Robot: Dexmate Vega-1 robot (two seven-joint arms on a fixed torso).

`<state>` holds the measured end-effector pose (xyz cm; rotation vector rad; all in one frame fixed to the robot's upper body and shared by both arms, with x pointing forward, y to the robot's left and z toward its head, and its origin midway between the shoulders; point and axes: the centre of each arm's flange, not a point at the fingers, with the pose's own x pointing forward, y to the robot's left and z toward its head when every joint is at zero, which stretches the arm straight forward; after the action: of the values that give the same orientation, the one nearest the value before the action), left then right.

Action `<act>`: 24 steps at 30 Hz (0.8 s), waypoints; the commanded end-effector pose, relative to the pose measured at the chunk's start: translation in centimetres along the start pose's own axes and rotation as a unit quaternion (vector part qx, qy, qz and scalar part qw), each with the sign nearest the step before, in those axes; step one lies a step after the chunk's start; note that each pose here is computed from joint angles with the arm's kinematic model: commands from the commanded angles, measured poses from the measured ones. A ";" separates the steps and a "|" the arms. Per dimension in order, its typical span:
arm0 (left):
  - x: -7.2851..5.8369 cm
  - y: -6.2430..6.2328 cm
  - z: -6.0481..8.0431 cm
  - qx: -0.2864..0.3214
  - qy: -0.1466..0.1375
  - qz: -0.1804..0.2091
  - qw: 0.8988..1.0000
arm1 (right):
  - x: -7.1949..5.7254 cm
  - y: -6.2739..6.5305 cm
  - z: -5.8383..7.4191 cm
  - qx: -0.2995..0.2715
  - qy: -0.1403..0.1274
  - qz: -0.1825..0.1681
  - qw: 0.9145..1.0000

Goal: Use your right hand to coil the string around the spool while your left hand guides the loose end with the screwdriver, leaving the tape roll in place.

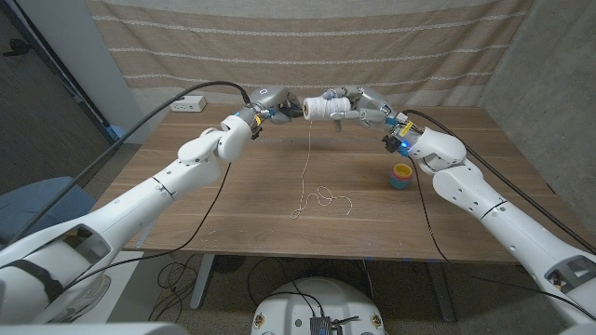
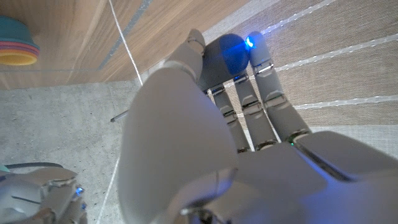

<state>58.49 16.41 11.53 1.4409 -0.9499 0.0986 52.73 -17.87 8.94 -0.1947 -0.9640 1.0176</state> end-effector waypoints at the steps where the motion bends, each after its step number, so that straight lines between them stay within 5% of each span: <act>1: -0.1 -1.6 1.4 -0.004 -0.029 -0.042 0.999 | 1.4 -2.0 1.7 -0.006 -0.067 -0.077 0.995; 12: -1.1 -1.6 1.8 -0.020 -0.046 -0.059 0.997 | 0.9 -4.4 1.1 -0.009 -0.102 -0.209 0.972; 24: -2.3 -0.2 1.6 -0.050 -0.054 -0.062 0.995 | -1.6 -8.0 -1.6 -0.033 -0.061 -0.330 0.941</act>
<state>57.63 15.40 9.52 1.4596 -0.9328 -0.0722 55.89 -20.68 12.23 0.0908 -1.1160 0.5961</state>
